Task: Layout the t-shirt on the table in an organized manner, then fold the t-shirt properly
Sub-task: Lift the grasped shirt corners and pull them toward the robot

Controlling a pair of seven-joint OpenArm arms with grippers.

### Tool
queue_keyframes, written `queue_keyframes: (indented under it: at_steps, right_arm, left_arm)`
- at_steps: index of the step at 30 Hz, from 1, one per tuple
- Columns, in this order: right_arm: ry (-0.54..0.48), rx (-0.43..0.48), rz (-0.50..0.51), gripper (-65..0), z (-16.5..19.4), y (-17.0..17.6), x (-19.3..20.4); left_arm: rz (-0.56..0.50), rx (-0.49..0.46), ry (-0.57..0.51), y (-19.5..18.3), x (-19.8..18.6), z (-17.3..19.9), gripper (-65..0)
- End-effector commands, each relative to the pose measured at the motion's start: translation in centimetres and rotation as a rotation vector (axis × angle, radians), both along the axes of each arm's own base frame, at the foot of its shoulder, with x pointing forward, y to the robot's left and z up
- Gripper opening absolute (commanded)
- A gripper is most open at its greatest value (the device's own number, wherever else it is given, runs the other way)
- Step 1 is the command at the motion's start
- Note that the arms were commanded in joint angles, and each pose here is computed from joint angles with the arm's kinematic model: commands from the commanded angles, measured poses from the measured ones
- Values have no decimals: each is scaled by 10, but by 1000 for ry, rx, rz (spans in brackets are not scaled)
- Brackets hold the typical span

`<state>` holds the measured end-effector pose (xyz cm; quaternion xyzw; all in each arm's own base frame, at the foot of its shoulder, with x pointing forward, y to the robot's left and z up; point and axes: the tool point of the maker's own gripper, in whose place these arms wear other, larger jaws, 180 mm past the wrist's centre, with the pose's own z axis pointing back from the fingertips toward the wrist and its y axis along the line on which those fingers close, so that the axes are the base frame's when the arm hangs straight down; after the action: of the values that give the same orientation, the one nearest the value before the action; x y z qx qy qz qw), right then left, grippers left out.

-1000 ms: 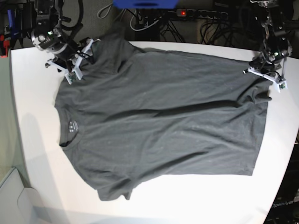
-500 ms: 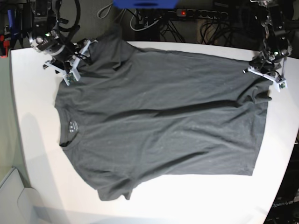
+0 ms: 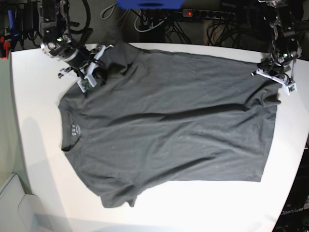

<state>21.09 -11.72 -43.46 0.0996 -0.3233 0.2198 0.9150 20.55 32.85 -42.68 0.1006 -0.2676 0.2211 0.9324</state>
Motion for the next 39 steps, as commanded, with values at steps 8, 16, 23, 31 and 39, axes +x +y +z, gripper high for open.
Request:
queue_keyframes:
  at_steps: [8,16,23,31,39]
  right_arm:
    - [-2,-53,70,-650,17,7,-6]
    - [-231,-86,61,-650,93,-9,25]
    - [-309,-133,8,-650,114,-39,46]
    - [-435,-160,-72,-650,151,-68,79]
    - [-633,-193,-240,-650,217,-117,118]
  left_arm:
    - [-52,32,-122,-16,19,46,-596]
    - [-31,78,-233,-6,28,103,-596]
    - [26,132,-328,16,36,140,-596]
    - [31,132,-475,15,75,178,-596]
    - [40,135,-644,15,112,228,-596]
